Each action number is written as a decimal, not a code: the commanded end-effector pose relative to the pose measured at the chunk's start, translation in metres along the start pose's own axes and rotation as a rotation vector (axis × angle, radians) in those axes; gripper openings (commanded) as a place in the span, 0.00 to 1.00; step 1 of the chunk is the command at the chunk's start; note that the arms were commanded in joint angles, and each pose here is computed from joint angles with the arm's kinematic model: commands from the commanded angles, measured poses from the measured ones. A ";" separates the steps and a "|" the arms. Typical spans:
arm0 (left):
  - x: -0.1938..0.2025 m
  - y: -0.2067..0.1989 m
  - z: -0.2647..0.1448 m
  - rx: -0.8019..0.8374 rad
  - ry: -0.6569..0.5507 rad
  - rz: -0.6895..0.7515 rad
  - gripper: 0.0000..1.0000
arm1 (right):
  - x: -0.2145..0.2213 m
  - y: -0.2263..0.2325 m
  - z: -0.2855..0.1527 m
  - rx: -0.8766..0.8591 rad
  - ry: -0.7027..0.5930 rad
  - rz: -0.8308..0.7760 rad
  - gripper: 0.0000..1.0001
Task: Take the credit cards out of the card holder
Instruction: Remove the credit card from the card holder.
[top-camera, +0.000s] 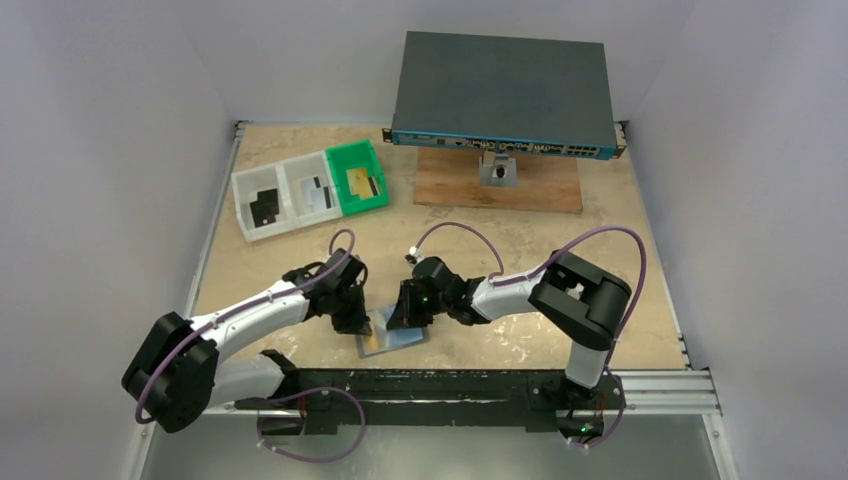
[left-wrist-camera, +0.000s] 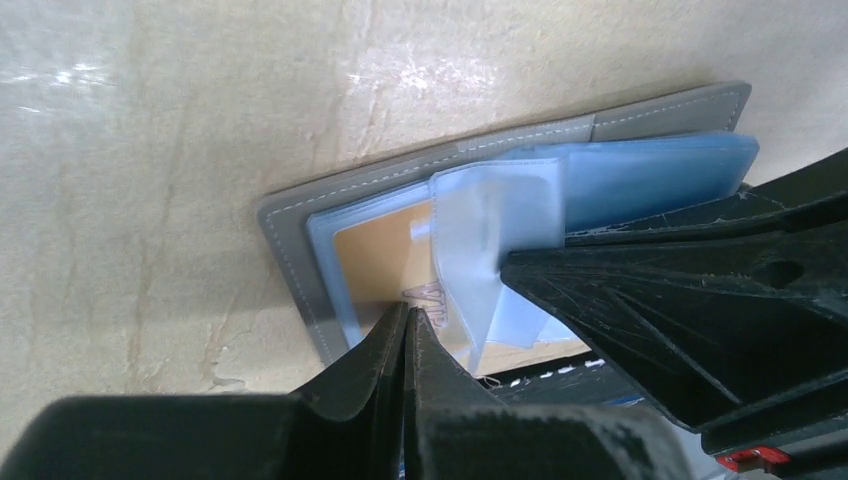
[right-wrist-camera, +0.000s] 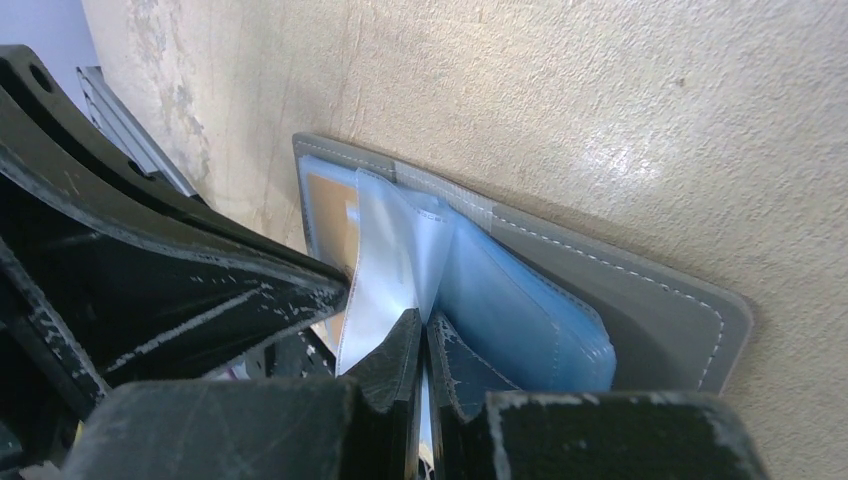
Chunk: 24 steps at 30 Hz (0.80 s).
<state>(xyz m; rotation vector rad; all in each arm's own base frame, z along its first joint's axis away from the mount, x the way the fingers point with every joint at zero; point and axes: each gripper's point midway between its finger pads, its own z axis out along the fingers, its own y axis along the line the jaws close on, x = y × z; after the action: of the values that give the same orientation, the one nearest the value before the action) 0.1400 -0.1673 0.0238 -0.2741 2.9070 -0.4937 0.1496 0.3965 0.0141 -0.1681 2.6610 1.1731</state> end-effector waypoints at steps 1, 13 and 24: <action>0.010 -0.007 0.009 0.012 0.037 -0.019 0.00 | 0.022 -0.037 0.002 0.115 0.065 0.018 0.02; -0.004 -0.031 0.009 0.070 -0.015 -0.023 0.00 | -0.002 -0.008 -0.014 0.097 0.004 -0.049 0.27; -0.016 -0.055 0.000 0.145 -0.050 0.010 0.00 | -0.034 0.020 -0.051 0.144 -0.108 -0.086 0.42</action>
<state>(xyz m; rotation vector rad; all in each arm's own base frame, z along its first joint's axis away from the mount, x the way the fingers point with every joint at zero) 0.1478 -0.1982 0.0263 -0.2822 2.8815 -0.6069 0.1609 0.3828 0.0508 -0.1971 2.6406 1.0170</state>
